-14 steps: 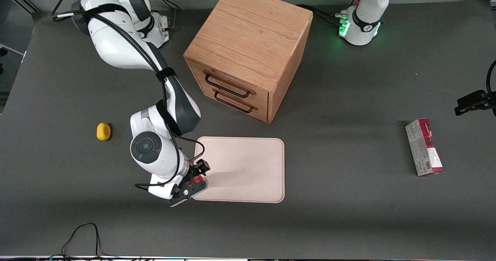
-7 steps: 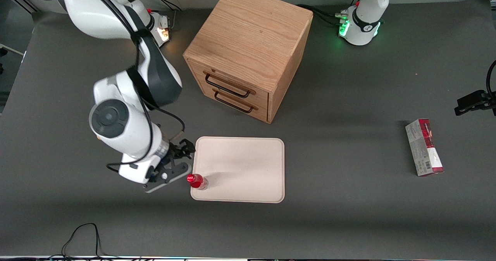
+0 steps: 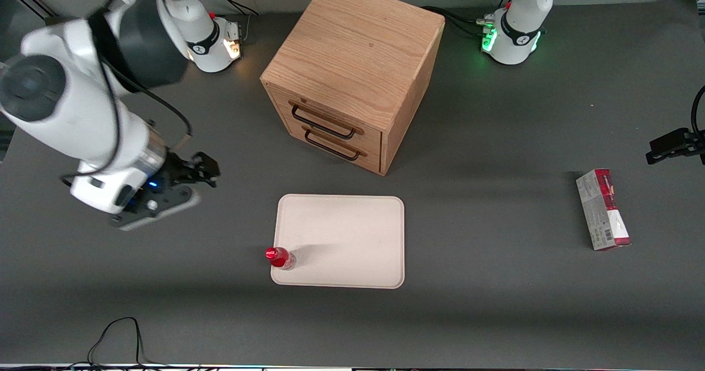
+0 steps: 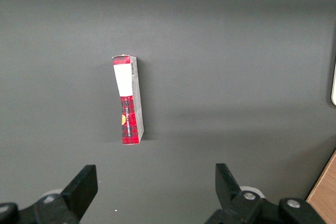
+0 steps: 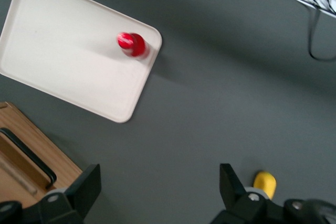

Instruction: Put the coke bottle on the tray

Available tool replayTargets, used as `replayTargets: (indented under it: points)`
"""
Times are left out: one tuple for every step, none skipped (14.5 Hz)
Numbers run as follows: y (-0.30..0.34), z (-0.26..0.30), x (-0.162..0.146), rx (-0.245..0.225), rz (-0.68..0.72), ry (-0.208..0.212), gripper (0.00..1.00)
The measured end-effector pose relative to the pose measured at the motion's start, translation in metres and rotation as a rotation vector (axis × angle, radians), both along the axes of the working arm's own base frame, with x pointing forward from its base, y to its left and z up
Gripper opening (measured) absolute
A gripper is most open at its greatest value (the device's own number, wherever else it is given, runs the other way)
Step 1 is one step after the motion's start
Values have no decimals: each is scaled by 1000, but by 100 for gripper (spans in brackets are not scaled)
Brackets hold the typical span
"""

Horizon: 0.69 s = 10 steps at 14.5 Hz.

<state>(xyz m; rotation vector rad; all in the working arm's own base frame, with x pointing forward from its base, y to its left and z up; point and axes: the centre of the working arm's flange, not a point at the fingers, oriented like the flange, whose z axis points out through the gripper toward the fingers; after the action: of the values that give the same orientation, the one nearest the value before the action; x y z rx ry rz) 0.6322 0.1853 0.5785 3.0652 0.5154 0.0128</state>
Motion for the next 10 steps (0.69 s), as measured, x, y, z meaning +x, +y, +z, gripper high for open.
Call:
replayTargets:
  points:
    - [-24, 9, -7, 6, -31, 1, 100]
    - [-49, 15, -12, 11, -65, 3, 100]
    - [-74, 19, -17, 18, -100, 7, 100]
    - [-96, 21, -23, 24, -132, 12, 100]
    - [-115, 22, -28, 30, -159, 13, 100]
    - [-132, 22, -34, 37, -183, 7, 100]
    - [-145, 21, -40, 41, -203, 1, 100]
    - [-157, 19, -46, 44, -221, -6, 100]
    - [-166, 18, -53, 46, -236, -11, 100]
    - [-172, 18, -60, 47, -246, -15, 100]
